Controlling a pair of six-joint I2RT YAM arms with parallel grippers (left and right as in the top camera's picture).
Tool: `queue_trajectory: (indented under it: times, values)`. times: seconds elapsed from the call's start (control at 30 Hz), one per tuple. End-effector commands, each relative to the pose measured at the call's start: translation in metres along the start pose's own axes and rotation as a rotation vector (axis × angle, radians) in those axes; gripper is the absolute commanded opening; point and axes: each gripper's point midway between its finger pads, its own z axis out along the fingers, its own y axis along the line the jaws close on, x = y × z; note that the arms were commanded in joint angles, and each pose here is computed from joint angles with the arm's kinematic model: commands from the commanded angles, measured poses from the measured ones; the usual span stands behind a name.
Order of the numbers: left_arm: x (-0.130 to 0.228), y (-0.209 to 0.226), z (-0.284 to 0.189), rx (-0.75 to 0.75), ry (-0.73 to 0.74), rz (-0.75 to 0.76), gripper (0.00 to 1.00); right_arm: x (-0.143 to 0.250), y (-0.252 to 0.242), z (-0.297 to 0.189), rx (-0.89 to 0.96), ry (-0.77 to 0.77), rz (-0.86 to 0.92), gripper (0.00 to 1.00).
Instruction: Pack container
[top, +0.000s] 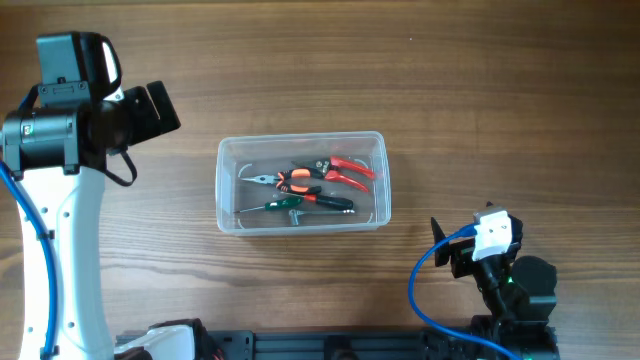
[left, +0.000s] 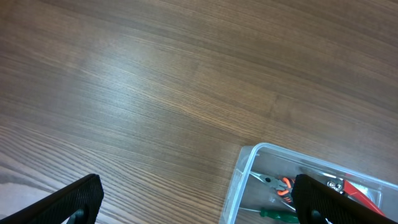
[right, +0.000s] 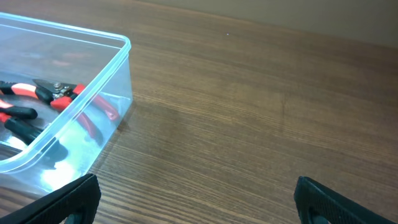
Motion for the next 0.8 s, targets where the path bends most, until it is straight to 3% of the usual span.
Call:
queue_trajectory:
  times: [0.0, 0.13, 0.27, 0.37, 0.47, 0.6, 0.77]
  values:
    - [-0.003, 0.003, -0.002, -0.01, -0.012, -0.019, 1.0, -0.004, 0.001, -0.001, -0.008, -0.02, -0.005, 1.0]
    - [-0.003, 0.002, -0.006, -0.005, -0.022, -0.017, 1.0, -0.004, 0.001, -0.001, -0.008, -0.02, -0.005, 1.0]
    - [0.001, 0.003, -0.043, 0.027, -0.121, -0.017, 1.0, -0.004, 0.001, -0.001, -0.008, -0.02, -0.005, 1.0]
    - [-0.002, 0.009, -0.093, 0.082, -0.355, -0.036, 1.0, -0.004, 0.001, -0.001, -0.008, -0.02, -0.005, 1.0]
    - [0.004, 0.019, -0.114, 0.125, -0.584, -0.076, 1.0, -0.004, 0.001, -0.001, -0.008, -0.02, -0.005, 1.0]
    - [0.046, 0.033, -0.084, 0.141, -0.717, -0.099, 1.0, -0.004, 0.001, -0.001, -0.008, -0.02, -0.005, 1.0]
    - [0.123, 0.044, 0.002, 0.152, -0.673, -0.153, 1.0, -0.004, 0.001, -0.001, -0.008, -0.02, -0.005, 1.0]
